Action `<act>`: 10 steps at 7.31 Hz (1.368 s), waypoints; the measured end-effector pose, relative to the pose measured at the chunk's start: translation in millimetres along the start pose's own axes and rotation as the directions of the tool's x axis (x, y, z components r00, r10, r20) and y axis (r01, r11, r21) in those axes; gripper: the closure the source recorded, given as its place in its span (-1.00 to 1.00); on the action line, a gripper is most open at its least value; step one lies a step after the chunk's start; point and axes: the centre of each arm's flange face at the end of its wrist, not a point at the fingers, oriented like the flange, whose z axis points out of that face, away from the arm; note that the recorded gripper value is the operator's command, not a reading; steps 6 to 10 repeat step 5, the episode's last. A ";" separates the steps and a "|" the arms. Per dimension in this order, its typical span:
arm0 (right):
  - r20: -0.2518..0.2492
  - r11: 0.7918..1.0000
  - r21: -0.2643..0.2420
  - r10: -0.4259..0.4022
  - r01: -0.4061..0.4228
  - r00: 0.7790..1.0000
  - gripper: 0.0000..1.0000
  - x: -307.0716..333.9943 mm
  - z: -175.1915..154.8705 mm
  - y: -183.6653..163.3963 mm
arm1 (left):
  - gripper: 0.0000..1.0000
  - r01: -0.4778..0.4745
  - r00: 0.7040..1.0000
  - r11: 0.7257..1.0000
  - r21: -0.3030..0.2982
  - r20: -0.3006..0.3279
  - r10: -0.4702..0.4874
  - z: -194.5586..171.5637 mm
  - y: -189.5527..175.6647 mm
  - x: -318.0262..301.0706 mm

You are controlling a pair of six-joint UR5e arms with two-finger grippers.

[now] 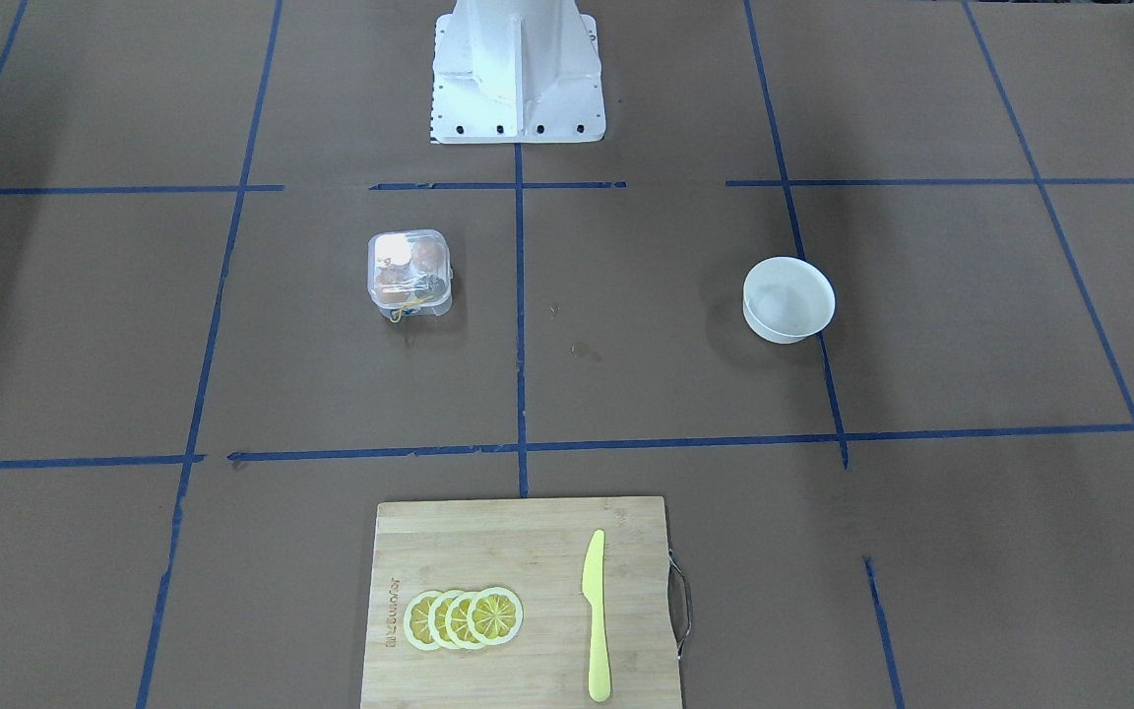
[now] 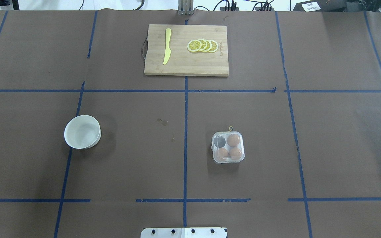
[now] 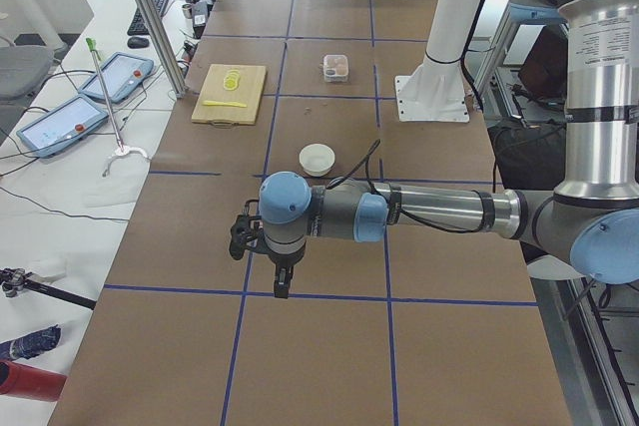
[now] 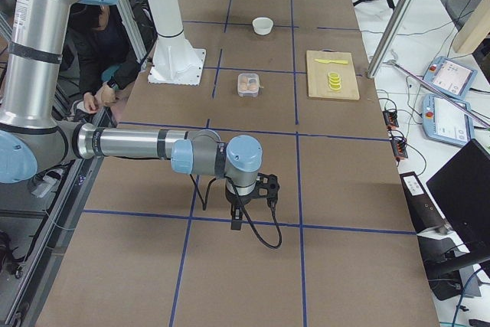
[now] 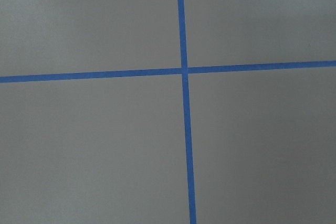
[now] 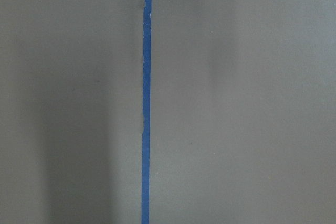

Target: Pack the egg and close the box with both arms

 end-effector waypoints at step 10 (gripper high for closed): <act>-0.001 1.000 0.000 0.000 0.000 1.000 -1.00 0.1 0.0 0.0 | -1.00 0.005 1.000 1.000 -0.004 0.000 -0.005 1.6 2.1 -1.7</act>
